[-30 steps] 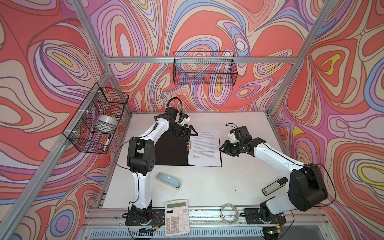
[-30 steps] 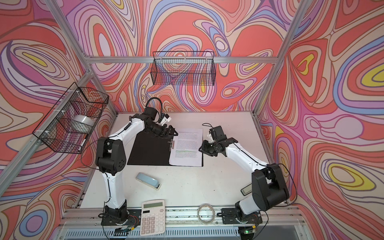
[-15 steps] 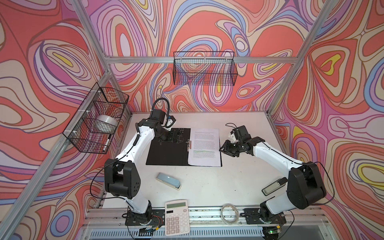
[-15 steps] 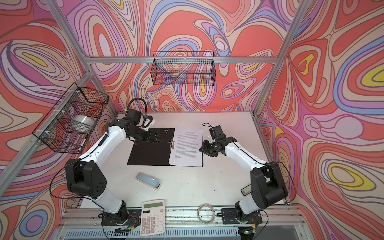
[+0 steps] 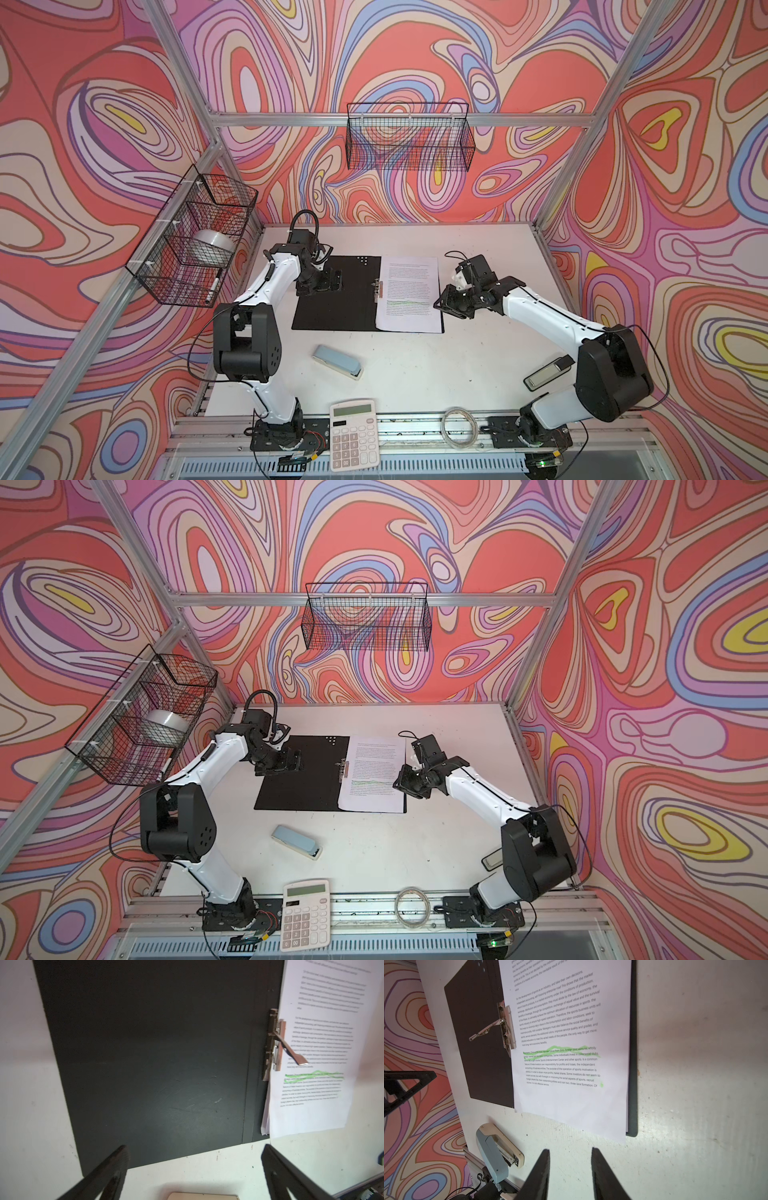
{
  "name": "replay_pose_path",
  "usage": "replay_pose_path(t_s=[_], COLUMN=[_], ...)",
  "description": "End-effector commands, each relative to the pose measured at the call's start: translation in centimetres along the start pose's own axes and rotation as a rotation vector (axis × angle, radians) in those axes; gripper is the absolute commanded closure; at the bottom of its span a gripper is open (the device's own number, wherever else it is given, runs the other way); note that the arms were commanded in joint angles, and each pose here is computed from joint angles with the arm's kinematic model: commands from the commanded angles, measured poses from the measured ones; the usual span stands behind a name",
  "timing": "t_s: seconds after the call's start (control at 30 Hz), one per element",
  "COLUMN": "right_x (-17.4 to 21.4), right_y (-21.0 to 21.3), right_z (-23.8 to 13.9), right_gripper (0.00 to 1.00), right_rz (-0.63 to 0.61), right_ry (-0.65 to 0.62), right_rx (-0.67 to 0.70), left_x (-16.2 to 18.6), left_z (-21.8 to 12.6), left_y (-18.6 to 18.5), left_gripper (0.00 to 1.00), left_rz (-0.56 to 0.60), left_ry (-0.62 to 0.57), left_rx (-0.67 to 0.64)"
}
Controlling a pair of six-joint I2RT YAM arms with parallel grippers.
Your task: Put the files into the folder
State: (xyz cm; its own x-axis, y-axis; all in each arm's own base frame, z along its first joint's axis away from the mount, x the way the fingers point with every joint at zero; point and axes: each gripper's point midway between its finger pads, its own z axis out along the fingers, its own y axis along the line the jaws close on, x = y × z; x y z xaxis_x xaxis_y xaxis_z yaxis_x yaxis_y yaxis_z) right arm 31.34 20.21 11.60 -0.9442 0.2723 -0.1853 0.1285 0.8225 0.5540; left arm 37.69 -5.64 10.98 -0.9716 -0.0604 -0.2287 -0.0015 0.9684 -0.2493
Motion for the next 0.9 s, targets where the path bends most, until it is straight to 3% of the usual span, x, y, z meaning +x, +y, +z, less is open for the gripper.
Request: replay_pose_path(t_s=[0.0,0.17,0.5,0.87], right_x=[0.3,0.4,0.8,-0.1], right_y=[-1.3,-1.6,-3.1,-2.1], right_z=[-0.2,0.2,1.0,1.2], right_gripper=[0.64,0.63,0.61,0.61], right_rz=[0.002,0.003,0.044,0.004], right_ry=[-0.015,-0.004,-0.022,-0.040], right_rx=[0.054,0.063,0.088,0.060], left_x=[-0.1,0.5,-1.4,-1.7], left_z=[1.2,2.9,2.4,3.6], left_y=[1.7,2.2,5.1,8.7], left_gripper=[0.00,0.00,0.00,0.00], left_rz=[-0.045,-0.069,-0.073,-0.050], left_ry=[0.030,0.090,0.032,0.007], left_rx=[-0.065,-0.072,-0.145,-0.267])
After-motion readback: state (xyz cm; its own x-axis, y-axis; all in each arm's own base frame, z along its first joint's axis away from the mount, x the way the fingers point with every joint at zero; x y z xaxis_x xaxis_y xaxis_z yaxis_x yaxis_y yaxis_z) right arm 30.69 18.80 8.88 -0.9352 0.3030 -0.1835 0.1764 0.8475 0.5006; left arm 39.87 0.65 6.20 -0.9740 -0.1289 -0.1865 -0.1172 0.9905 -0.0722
